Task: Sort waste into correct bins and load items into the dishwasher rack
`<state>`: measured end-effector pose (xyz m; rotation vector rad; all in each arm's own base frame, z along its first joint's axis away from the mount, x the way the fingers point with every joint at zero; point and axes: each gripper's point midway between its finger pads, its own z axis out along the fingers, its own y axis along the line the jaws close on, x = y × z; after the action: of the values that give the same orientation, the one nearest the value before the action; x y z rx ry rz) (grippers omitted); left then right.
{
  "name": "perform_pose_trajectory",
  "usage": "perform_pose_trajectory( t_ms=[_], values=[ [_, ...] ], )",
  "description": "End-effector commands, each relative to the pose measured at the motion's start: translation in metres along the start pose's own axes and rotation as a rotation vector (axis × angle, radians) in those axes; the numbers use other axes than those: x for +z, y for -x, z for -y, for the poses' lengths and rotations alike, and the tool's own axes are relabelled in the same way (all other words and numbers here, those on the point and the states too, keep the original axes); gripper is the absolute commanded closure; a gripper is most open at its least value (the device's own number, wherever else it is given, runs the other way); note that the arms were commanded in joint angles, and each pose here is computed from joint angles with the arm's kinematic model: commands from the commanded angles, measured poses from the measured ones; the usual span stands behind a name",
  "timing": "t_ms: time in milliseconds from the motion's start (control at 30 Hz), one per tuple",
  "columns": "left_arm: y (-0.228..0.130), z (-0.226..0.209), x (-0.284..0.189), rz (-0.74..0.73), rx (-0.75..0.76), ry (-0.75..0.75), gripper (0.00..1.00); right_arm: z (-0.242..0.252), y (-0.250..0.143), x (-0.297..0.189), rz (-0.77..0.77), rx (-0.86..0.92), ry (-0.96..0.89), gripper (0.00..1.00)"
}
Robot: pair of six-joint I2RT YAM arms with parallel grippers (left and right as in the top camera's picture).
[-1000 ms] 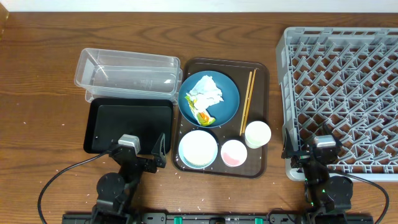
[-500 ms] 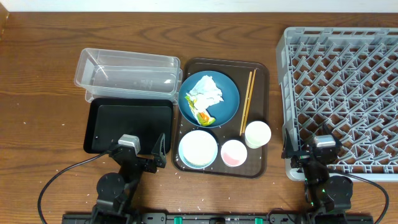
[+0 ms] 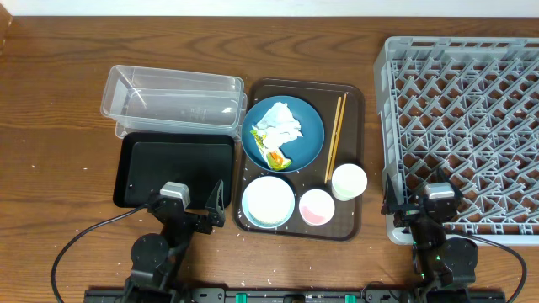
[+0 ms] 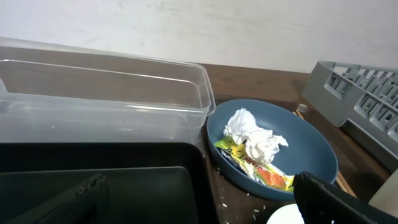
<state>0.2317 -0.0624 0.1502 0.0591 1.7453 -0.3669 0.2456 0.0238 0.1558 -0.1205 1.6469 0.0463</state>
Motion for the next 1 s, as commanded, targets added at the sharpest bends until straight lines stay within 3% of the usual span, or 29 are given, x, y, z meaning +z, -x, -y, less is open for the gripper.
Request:
perform_pose_trajectory(
  t_ms=[0,533,700,967],
  values=[
    [-0.014,-0.003,0.002,-0.035,-0.007,0.007,0.03,0.003,-0.002,0.0,-0.007,0.007,-0.015,0.01],
    [-0.013,-0.003,0.002,-0.031,-0.008,0.008,0.04,-0.005,0.001,0.0,0.007,0.007,0.035,0.01],
    [-0.013,0.019,0.001,-0.039,-0.008,-0.118,0.04,-0.026,0.006,-0.002,0.022,0.068,0.159,0.01],
    [0.055,0.041,-0.012,0.11,-0.103,-0.198,0.04,-0.036,0.034,-0.012,0.023,0.225,0.224,0.01]
  ],
)
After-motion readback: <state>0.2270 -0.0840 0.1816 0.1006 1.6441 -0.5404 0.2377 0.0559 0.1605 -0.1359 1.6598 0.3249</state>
